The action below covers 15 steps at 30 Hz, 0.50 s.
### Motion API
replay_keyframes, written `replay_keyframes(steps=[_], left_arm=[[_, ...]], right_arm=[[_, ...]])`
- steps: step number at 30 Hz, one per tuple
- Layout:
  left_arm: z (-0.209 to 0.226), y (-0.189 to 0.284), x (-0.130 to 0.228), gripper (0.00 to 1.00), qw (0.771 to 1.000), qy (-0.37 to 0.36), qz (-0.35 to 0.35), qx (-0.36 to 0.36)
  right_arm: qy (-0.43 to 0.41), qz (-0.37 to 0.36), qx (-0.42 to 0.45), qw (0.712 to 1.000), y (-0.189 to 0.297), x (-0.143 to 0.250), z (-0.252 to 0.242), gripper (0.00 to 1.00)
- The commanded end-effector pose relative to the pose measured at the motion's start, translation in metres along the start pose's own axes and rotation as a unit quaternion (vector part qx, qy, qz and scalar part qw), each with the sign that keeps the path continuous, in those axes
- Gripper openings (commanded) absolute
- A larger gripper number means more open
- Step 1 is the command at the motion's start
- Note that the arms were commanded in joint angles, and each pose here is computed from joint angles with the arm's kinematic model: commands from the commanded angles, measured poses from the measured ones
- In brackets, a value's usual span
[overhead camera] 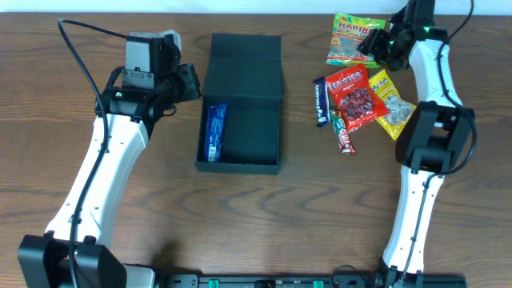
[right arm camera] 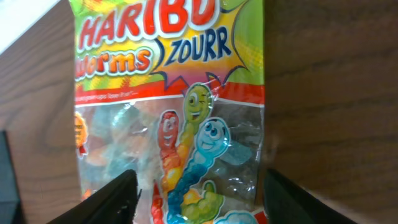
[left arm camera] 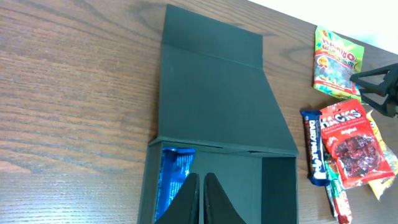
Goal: Pack container
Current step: 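Grasp the green Haribo bag with the right gripper and lift it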
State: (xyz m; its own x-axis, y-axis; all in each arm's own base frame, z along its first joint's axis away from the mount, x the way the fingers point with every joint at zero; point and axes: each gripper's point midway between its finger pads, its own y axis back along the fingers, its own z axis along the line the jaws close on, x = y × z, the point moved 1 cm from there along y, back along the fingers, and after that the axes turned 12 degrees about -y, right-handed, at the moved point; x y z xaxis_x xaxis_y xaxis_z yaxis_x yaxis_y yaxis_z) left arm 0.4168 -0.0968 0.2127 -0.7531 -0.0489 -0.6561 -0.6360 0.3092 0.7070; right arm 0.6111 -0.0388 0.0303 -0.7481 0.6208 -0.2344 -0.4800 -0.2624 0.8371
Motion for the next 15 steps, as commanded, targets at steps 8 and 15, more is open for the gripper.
replay_keyframes(steps=[8,15], left_arm=[[0.001,0.004,-0.009,0.06,1.000,-0.012,-0.011,-0.006],[0.002,0.004,-0.007,0.06,1.000,-0.011,-0.008,-0.007]], right_arm=[[-0.015,0.028,0.052,0.998,-0.034,0.025,-0.023,0.36],[-0.018,0.027,0.057,0.998,-0.030,0.023,-0.026,0.01]])
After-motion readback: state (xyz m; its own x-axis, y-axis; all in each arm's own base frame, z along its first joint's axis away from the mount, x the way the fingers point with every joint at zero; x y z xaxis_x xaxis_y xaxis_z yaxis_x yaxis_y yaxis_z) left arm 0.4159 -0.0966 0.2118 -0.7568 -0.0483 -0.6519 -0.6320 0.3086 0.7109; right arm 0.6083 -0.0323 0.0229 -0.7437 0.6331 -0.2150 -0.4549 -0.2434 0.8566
